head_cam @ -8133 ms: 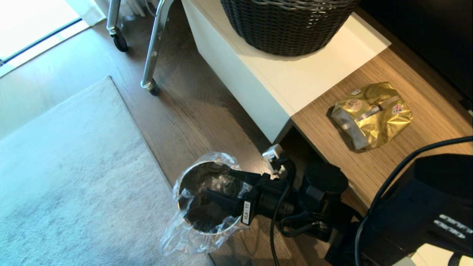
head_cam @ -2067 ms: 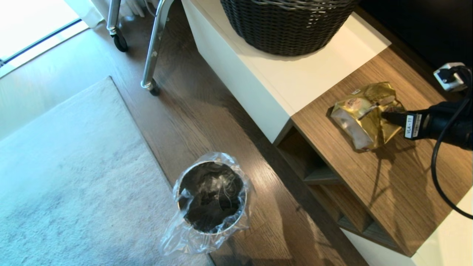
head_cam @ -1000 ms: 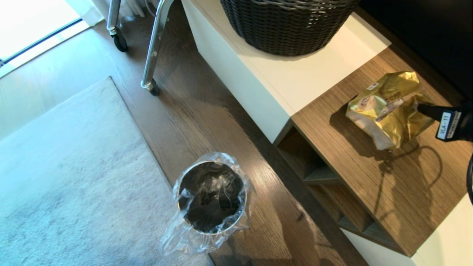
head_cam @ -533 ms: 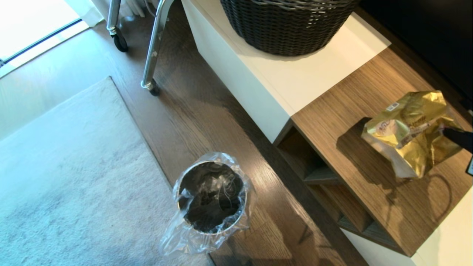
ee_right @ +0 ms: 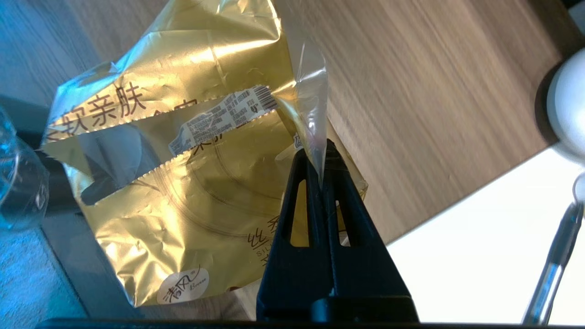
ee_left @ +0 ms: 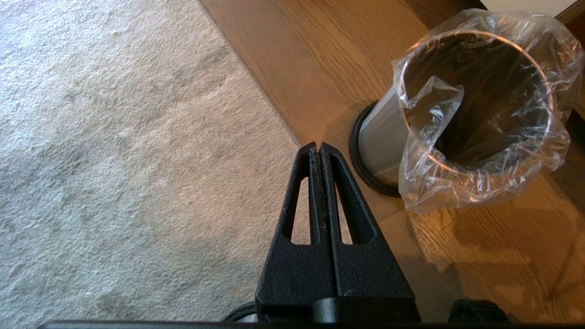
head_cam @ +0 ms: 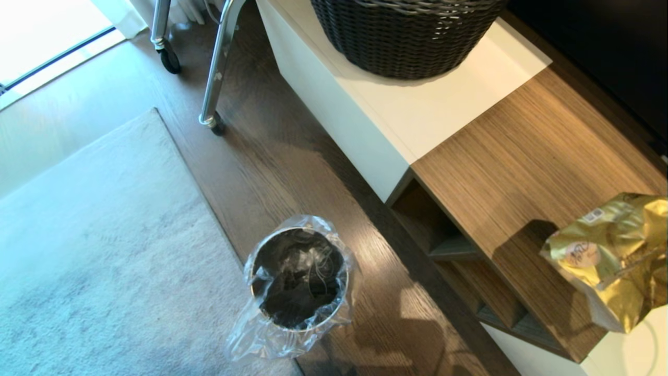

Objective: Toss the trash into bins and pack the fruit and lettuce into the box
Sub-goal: Throw it into the trash can

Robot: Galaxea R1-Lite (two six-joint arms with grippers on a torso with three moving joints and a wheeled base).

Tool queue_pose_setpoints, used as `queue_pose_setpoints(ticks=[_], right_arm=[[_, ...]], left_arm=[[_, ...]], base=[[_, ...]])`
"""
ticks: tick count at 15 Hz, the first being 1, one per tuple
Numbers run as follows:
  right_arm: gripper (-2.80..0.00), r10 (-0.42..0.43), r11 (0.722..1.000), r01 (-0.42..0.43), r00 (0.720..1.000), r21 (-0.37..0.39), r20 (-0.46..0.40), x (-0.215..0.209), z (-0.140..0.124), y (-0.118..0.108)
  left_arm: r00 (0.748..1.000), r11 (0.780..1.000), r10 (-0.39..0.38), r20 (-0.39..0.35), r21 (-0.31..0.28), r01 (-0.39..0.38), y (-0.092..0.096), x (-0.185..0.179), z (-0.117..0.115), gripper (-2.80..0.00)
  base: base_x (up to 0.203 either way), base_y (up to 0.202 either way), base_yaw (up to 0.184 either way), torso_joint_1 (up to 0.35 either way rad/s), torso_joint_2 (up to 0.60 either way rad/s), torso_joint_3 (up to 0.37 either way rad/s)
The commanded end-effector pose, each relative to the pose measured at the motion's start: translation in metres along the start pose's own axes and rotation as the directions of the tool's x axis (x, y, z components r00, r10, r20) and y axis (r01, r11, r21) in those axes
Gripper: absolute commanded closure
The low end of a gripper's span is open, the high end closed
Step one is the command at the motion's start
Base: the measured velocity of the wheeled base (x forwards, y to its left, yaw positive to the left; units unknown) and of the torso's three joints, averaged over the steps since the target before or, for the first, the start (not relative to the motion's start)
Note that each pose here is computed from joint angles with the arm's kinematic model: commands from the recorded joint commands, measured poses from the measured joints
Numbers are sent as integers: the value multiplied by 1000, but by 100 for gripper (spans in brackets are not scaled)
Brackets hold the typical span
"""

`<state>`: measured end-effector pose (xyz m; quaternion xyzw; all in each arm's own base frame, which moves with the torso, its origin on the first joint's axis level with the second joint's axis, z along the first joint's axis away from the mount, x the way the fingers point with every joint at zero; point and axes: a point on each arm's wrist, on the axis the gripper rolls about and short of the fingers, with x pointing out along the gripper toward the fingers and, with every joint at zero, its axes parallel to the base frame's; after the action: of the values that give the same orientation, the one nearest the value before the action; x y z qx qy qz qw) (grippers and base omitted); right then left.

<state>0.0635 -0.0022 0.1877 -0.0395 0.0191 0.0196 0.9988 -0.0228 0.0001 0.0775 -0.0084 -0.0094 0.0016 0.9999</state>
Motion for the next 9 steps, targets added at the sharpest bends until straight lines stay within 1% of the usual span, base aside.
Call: queue_pose_setpoints(ticks=[1,4,6,7,9], right_arm=[[0,-1,1000,1,998,-8,68,-29,-22,5],[0,35,999,-34,996,-10,84,-46,-48,10],[0,64,998,-64,995,-10,74,-52,-68,12],[0,76,997,-76,994,-11,81,-56,-74,13],[0,89,996,-89,994,-9,62,-65,-87,14]], left_arm=[[1000,1000,1,0,0,-1,0,0,0,0],[1000,1000,0,1,0,0,0,0,0,0],[1000,1000,1,1,0,-1,0,0,0,0],[1000,1000,0,1,0,0,0,0,0,0],[1000,1000,0,0,0,0,0,0,0,0]], base=[[0,0,0,0,0,0],[0,0,0,0,0,0],[0,0,0,0,0,0],[0,0,0,0,0,0],[0,0,0,0,0,0]])
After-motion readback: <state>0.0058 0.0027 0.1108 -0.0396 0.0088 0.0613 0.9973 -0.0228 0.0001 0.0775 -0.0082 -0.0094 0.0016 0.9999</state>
